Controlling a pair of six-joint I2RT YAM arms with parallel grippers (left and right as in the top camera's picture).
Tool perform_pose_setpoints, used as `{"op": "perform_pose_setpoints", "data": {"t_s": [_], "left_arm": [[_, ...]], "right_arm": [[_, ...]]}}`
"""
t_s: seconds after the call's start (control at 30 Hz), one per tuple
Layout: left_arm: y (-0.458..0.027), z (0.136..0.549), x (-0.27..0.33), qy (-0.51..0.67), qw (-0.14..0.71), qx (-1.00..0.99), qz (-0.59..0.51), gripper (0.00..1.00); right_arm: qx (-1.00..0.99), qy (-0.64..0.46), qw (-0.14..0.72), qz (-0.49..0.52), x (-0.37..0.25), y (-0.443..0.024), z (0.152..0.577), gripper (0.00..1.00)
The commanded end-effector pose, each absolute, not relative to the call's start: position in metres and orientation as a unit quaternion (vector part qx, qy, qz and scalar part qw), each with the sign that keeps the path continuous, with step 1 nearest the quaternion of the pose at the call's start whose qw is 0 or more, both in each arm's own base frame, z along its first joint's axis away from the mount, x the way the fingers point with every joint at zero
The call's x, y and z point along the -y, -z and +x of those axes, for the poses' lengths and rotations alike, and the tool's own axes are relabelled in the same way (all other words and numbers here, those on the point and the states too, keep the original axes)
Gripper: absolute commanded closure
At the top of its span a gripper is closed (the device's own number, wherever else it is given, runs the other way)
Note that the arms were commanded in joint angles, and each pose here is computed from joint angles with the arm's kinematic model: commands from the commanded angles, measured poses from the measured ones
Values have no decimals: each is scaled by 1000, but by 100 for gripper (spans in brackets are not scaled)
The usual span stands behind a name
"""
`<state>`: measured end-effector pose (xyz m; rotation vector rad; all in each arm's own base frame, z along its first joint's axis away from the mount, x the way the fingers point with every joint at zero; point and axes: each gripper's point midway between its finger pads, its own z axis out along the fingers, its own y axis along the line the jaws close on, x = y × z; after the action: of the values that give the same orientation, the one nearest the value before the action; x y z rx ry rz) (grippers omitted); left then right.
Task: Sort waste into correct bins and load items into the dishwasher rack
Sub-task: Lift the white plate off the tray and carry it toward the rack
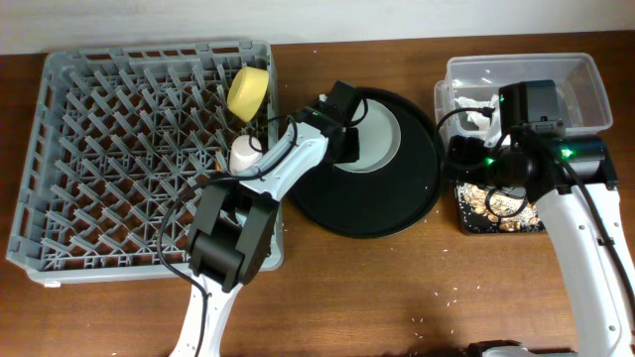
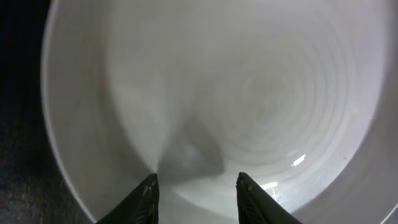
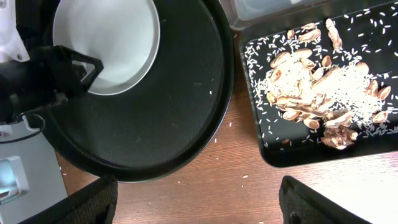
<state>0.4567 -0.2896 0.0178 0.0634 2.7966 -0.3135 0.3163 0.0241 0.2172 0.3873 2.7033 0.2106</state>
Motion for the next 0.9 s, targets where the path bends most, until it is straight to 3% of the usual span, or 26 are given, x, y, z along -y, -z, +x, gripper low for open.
{"op": "perform_pose_setpoints", "data": {"t_s": [0.0, 0.2, 0.87], "left_arm": [[-50, 464, 278, 113, 183, -977, 8, 59], [-93, 474, 236, 55, 228, -972, -23, 53], [-31, 468, 229, 8, 189, -980, -65, 61]], "right_arm": [[-967, -75, 202, 136, -23, -219, 318, 16], [-967, -75, 202, 136, -24, -219, 318, 16], [-969, -74, 193, 137, -23, -217, 313, 16]]}}
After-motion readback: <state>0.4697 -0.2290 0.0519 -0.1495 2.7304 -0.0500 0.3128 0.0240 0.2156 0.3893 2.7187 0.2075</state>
